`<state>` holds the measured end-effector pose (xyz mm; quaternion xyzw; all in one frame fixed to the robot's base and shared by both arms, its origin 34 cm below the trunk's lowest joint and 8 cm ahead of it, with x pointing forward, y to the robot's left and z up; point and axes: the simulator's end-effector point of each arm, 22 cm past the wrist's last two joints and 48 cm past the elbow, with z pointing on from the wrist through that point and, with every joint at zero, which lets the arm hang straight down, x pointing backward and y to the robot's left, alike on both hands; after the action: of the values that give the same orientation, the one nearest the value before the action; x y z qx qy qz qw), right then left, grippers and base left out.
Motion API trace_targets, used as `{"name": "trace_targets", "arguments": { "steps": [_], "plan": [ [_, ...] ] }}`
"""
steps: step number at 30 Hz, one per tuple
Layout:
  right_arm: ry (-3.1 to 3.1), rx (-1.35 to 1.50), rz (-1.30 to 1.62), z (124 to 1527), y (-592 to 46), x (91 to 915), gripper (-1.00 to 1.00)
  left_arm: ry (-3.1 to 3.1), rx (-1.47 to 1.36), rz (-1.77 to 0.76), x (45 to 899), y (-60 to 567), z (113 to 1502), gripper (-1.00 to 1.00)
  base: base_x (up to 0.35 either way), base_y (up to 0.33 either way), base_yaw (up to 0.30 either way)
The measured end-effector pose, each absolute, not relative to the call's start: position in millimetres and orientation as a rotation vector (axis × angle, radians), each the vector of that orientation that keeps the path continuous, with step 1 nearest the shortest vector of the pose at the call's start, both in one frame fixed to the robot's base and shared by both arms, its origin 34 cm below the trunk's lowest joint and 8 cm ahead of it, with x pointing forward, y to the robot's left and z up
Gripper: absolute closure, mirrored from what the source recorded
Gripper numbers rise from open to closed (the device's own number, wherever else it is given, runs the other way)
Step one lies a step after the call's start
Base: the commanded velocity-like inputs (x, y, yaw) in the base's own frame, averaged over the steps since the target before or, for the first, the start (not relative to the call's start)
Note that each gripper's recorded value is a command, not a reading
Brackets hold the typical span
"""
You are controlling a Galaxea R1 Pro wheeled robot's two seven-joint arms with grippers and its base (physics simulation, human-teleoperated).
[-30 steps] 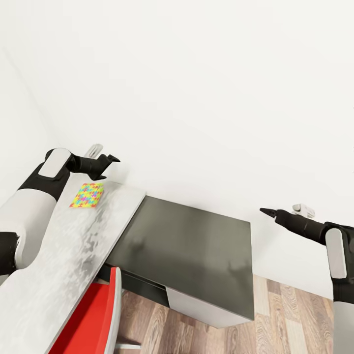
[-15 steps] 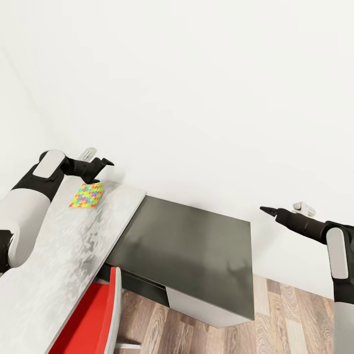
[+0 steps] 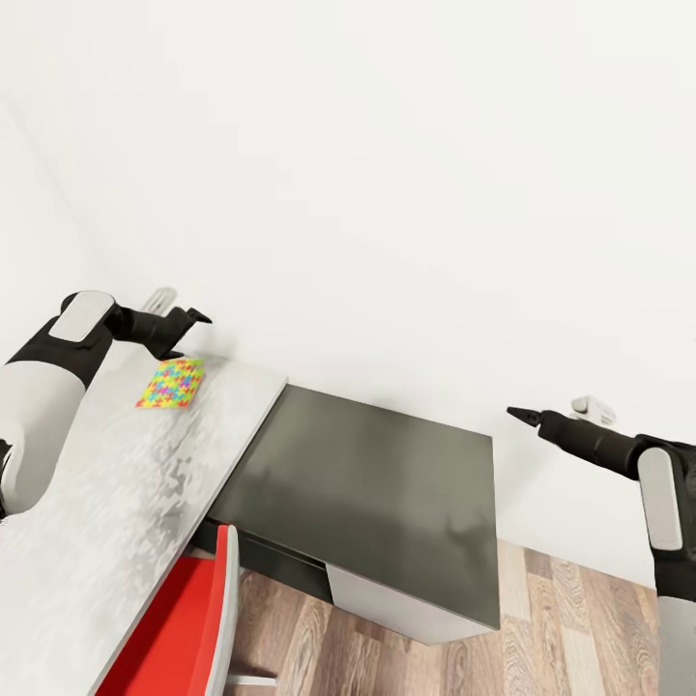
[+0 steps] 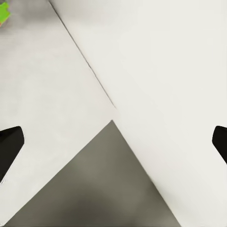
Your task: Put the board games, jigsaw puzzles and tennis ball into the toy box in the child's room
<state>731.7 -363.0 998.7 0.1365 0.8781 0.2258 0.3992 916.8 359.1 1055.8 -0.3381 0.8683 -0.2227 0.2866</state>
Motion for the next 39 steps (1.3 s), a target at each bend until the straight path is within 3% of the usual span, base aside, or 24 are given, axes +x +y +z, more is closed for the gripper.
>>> {"name": "trace_targets", "arguments": {
  "steps": [22,31,39],
  "plan": [
    [2.329,0.229,0.646,966,-312,729,-1.0,2.274,-1.035,-0.497,915,421,1045,-1.0,0.0,0.0,0.0],
    [2.376,0.293,0.701,940,-308,736,-1.0,2.258,-1.005,-0.26,913,462,1032,-1.0,0.0,0.0,0.0],
    [2.394,0.307,0.729,928,-299,739,-1.0,2.266,-0.998,-0.194,910,471,1017,-1.0,0.0,0.0,0.0]
  ]
}}
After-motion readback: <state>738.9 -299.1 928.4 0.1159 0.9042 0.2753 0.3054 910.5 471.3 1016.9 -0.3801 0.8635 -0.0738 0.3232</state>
